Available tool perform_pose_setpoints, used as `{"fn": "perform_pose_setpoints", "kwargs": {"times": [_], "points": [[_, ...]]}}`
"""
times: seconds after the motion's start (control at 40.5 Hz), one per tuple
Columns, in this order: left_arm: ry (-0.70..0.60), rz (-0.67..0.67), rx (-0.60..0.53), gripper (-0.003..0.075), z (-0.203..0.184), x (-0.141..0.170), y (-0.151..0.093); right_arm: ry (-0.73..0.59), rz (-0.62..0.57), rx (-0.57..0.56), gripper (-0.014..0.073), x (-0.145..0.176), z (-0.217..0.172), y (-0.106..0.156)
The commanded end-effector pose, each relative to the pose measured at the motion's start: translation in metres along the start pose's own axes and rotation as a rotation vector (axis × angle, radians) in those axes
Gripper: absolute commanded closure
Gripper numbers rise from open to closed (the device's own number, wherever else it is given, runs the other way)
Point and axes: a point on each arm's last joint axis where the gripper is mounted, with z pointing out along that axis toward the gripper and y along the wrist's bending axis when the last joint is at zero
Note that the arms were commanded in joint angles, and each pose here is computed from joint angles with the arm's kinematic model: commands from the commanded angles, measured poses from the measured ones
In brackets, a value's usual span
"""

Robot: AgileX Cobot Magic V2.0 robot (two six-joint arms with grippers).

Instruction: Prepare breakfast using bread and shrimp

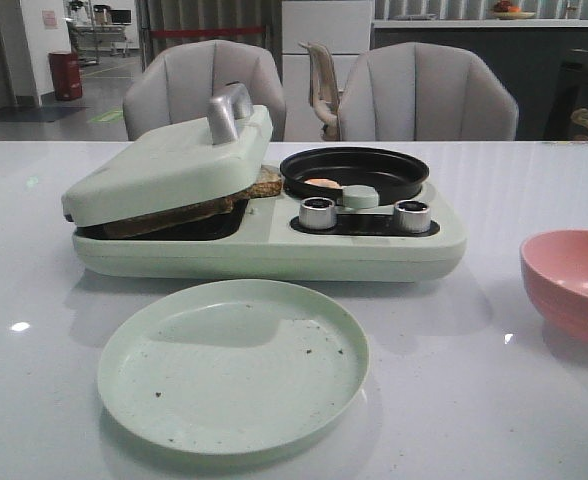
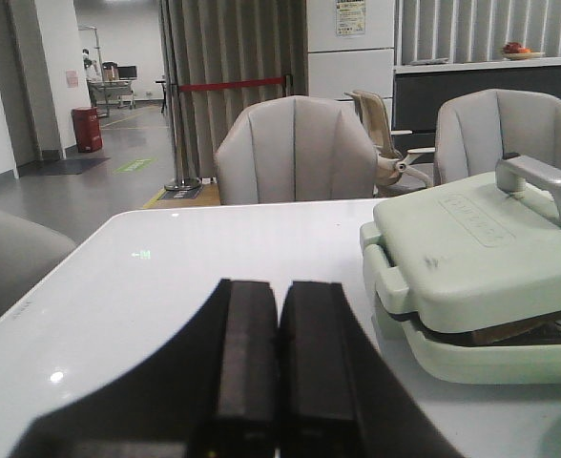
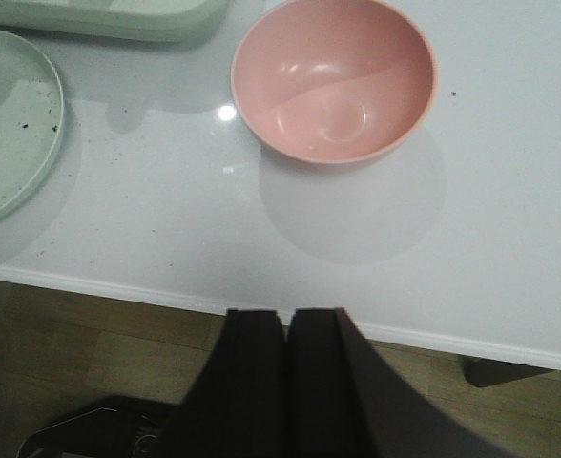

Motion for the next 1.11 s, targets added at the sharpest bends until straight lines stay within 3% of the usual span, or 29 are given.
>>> {"fn": "perform_pose_setpoints", "kwargs": {"times": [0.0, 0.272, 0.494, 0.617, 0.864, 1.086], "points": [[-0.108, -0.011, 0.009, 0.061, -0.002, -0.007, -0.001, -0.083, -0.013, -0.009, 0.0561, -0.012, -0.006, 0.001], [-0.108, -0.011, 0.009, 0.061, -0.002, -0.007, -0.001, -0.13, -0.023, 0.007, 0.0561, -0.008, -0.007, -0.001], [-0.108, -0.011, 0.009, 0.061, -0.002, -0.007, -0.001, -0.436, -0.078, 0.031, 0.0561, 0.017, 0.002, -0.005], [-0.108, -0.011, 0.009, 0.061, -0.002, -0.007, -0.001, -0.593, -0.042, 0.078, 0.0561, 0.035, 0.012, -0.01], [-0.108, -0.011, 0.009, 0.061, -0.002, -0.007, -0.001, -0.72, -0.011, 0.126, 0.0561, 0.074, 0.043, -0.016], [-0.106, -0.011, 0.009, 0.061, -0.002, -0.007, -0.001, -0.862, 0.028, 0.114, 0.0561, 0.078, 0.049, -0.017]]}}
